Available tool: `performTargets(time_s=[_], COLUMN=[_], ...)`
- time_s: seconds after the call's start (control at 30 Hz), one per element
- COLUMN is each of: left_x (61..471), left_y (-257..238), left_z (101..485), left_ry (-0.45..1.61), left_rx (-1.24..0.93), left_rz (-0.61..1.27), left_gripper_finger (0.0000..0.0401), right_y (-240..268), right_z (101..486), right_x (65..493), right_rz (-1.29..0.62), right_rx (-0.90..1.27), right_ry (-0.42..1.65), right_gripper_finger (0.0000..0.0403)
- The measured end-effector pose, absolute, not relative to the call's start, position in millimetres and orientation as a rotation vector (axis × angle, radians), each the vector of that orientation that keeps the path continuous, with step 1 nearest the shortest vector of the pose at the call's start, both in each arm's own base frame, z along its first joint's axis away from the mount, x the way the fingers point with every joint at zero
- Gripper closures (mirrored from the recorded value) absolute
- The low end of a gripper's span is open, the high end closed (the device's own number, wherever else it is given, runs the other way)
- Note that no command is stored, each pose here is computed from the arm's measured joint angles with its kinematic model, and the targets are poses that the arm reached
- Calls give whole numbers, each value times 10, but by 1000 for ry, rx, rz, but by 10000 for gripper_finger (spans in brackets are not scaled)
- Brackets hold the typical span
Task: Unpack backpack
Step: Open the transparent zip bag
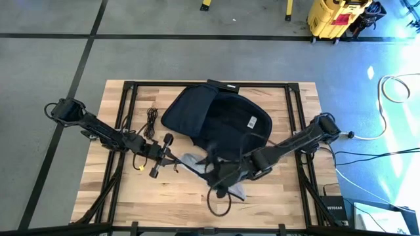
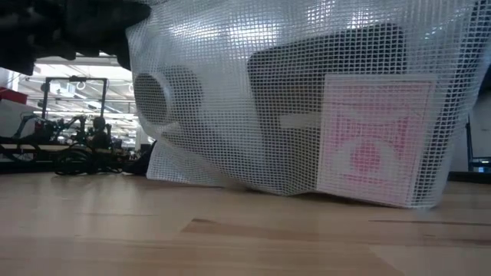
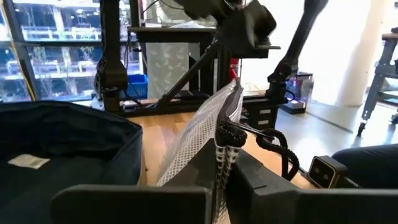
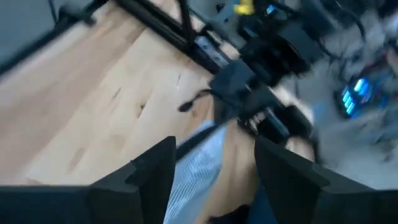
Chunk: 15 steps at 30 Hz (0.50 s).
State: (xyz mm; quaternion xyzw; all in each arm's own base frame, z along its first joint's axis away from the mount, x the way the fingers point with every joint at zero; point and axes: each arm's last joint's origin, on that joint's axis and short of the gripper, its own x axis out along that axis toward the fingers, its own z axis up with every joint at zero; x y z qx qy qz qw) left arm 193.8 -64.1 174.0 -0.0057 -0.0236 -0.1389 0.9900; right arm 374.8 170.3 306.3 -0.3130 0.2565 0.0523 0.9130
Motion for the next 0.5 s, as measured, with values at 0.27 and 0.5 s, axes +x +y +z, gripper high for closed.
performTargets(time_s=[0.27,0.5], left_x=[1944,2132], left_y=[-627,-626], left_z=[1723,1870], left_ry=[-18,33], left_rx=[-94,-196], left_rz=[-268,-236], left_gripper_finger=[401,401], right_y=[1825,1696], right_z=[3034,3090], right_x=[4162,4511], right_rz=[129,185], right_rx=[-955,-999], right_ry=[512,604], right_gripper_finger=[203,231])
